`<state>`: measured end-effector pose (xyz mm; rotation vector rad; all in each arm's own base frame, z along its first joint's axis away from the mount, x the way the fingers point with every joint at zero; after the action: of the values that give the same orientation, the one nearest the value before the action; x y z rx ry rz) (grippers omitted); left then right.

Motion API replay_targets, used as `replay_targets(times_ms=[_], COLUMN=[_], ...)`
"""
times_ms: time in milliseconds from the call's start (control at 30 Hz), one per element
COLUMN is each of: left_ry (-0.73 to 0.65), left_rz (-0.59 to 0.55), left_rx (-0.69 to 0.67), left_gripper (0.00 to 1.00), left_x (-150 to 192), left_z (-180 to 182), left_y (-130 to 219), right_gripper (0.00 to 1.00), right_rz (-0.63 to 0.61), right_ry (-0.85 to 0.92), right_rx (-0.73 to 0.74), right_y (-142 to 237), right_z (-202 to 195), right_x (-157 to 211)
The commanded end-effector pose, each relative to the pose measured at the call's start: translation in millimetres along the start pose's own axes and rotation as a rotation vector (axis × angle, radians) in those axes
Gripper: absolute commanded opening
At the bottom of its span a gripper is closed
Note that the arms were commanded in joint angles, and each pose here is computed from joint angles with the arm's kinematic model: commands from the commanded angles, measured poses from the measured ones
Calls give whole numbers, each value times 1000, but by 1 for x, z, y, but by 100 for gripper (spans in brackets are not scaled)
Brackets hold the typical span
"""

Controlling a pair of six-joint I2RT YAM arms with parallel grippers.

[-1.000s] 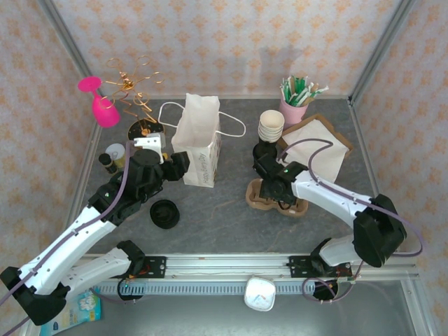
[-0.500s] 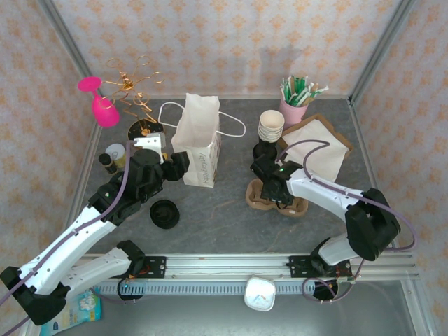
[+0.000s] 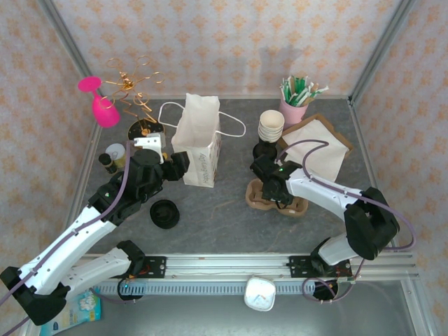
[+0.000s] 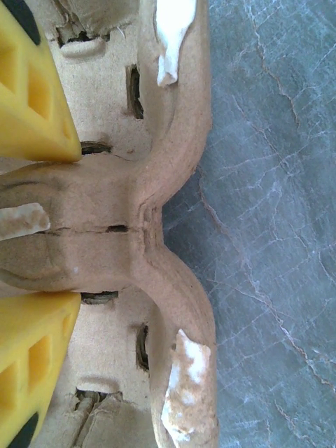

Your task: Pack the takeout coffee

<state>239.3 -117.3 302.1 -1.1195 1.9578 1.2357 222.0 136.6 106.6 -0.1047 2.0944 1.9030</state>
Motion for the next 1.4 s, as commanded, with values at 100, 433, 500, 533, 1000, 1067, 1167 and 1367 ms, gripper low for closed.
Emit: replay_targets(times_ms=[100, 433, 500, 533, 1000, 1067, 1167, 1367], left_ry=[-3, 9, 10, 8, -18, -26, -48, -38], left_rz=[-40, -45, -44, -45, -73, -79, -84, -55], left_rx=[10, 28, 37, 38, 0, -21, -65, -117], left_gripper=[69, 69, 69, 69, 69, 69, 69, 70], left_x=[-11, -15, -17, -18, -27, -30, -37, -48], left_z=[-1, -6, -8, -9, -6, -5, -3, -6], left_y=[5, 6, 7, 7, 12, 13, 15, 16], right_gripper=[47, 45, 44, 44, 42, 42, 42, 42], right_rz=[-49, -52, -49, -50, -89, -103, -128, -185], right_ry=[-7, -2, -4, -6, -13, -10, -7, 5], right_rx=[3, -13, -23, -29, -41, -45, -53, -63], right_y=[12, 24, 27, 29, 57, 62, 73, 97], right_z=[-3, -4, -5, -4, -15, -16, -20, -28], right_x=[-9, -12, -12, -12, -17, -18, -21, -28])
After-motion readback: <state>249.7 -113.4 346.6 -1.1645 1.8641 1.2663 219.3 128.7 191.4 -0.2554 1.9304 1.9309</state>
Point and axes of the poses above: each hand's point on the last joint's axis, 136 mm out from that joint toward the fingers, its own y axis back along the fingers, its own z axis along the line the jaws close on, x = y × z, the point moved 4 cm from there along y, back along the fingers, and after that the axes turned 5 degrees about y, right-handed, at the moved point
